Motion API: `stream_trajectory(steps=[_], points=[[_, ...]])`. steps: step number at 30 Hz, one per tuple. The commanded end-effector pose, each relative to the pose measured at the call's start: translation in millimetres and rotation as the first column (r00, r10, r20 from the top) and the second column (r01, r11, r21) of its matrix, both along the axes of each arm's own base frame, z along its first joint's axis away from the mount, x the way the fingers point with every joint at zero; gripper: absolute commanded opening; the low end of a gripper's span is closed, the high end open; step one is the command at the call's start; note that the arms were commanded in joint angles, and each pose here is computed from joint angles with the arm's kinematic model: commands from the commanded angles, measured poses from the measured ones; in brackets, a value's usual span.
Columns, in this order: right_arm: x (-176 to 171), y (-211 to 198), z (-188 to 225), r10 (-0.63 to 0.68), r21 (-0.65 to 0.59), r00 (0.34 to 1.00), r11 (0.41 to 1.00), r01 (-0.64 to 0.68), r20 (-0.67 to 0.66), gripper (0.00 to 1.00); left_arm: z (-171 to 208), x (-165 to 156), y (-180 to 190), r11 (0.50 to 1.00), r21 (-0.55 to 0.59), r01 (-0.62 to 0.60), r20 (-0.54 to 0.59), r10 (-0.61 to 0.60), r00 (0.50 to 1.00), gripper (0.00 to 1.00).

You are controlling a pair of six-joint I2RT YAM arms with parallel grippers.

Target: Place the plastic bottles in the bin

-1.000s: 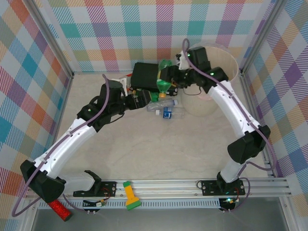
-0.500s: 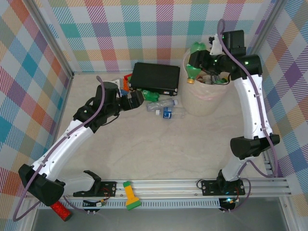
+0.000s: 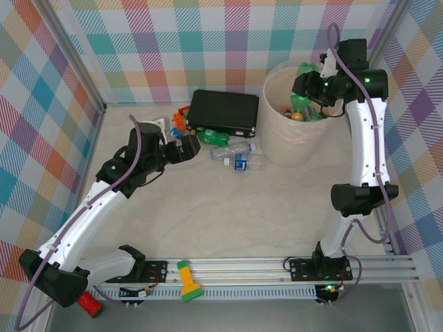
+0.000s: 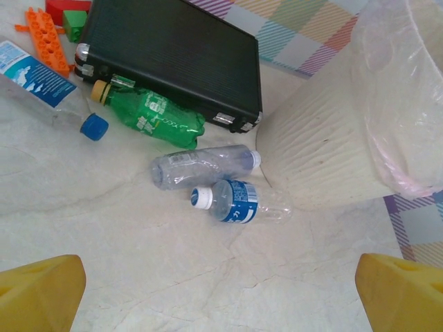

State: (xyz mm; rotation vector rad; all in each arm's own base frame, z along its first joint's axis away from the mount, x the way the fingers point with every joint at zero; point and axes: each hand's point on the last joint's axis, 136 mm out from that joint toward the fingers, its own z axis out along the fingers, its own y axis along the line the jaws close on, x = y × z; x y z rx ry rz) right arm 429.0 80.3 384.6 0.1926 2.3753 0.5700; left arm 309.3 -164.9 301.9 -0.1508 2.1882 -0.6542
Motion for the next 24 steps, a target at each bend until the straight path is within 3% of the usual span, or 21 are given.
stream_trajectory(steps=[1, 24], points=[[4.2, -8.8, -1.4, -0.004, -0.033, 1.0, 0.999, 0.004, 0.003, 0.53, 1.6, -3.4, 9.0, 1.0, 0.017, -0.017, 0.011, 0.017, 1.0, 0.99], [60.4, 0.2, -52.4, 0.008, 0.05, 0.996, 0.999, -0.004, -0.084, 0.54, -0.3, -9.6, 15.8, 0.999, 0.009, -0.037, -0.005, 0.038, 0.999, 1.0]])
